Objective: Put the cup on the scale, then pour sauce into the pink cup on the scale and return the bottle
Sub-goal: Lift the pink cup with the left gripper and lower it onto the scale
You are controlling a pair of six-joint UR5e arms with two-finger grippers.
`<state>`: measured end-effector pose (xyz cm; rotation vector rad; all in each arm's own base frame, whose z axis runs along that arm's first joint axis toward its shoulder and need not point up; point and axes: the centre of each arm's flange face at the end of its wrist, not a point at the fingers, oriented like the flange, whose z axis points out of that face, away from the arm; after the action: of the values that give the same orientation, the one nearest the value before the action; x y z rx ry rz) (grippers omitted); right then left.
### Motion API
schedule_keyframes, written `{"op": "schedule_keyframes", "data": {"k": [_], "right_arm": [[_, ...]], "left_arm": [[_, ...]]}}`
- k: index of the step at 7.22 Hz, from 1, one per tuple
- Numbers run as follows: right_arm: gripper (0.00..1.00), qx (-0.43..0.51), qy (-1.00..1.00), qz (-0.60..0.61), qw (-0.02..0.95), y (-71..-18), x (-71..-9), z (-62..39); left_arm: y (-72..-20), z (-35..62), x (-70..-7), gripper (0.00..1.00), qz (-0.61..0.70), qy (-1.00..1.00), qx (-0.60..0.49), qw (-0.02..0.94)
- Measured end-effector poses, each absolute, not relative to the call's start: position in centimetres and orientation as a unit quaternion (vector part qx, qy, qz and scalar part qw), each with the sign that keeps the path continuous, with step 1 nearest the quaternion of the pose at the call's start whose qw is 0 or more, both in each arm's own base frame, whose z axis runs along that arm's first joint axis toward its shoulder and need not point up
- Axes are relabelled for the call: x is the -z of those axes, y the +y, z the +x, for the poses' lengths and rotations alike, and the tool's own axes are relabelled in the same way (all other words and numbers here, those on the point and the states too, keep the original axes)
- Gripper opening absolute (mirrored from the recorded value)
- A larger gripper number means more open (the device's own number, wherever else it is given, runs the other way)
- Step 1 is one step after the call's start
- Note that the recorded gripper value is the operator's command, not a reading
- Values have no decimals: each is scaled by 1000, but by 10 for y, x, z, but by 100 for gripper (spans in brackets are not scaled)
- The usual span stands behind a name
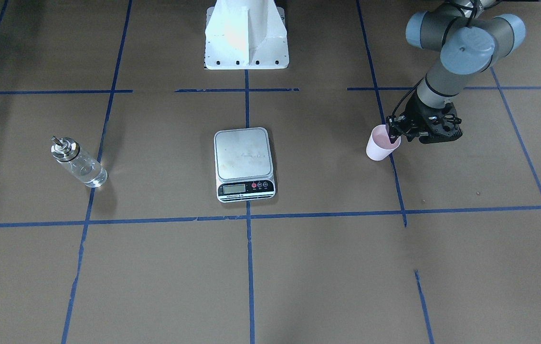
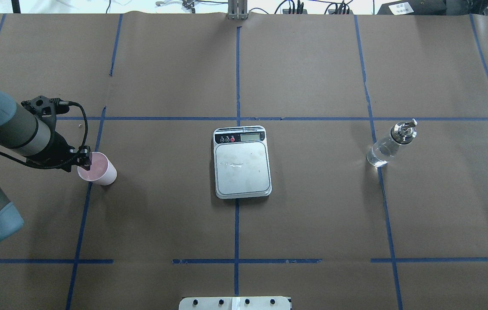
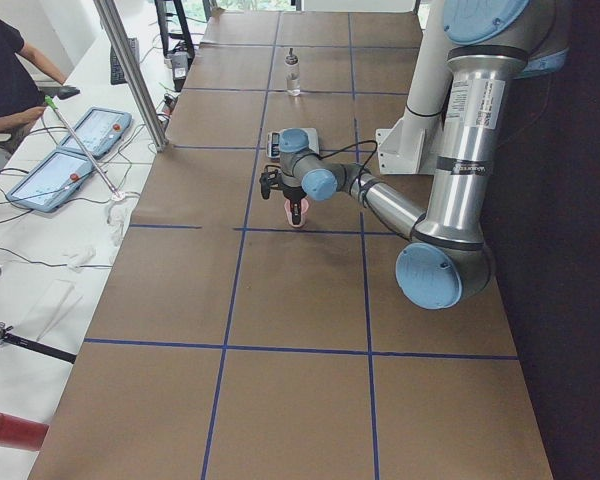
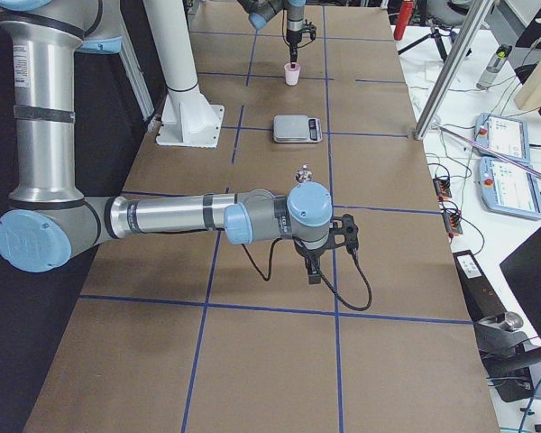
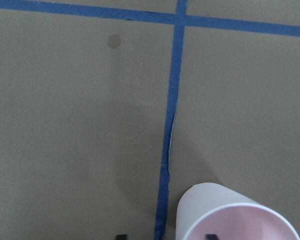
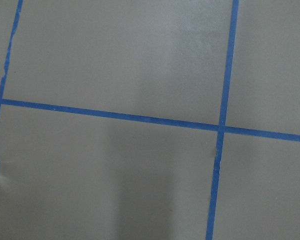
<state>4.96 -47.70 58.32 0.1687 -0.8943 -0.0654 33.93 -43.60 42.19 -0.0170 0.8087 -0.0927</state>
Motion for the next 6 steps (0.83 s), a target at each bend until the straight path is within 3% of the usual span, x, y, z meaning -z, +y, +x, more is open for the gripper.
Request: {"op": "schedule_keyframes", "data": {"k": [1,3,6], "right_arm": [[100,32,-432,82,898,-477,-583,50],[100,32,-432,82,898,-477,-582,50],[100,32,-432,82,897,-477,-582,50]], "left_arm": [[-435,341,-423,34,-10,393,44,918],[-434,346,-423,0,-12,393,40,919],[-431,346,-412,0,-17,404,34,914]]}}
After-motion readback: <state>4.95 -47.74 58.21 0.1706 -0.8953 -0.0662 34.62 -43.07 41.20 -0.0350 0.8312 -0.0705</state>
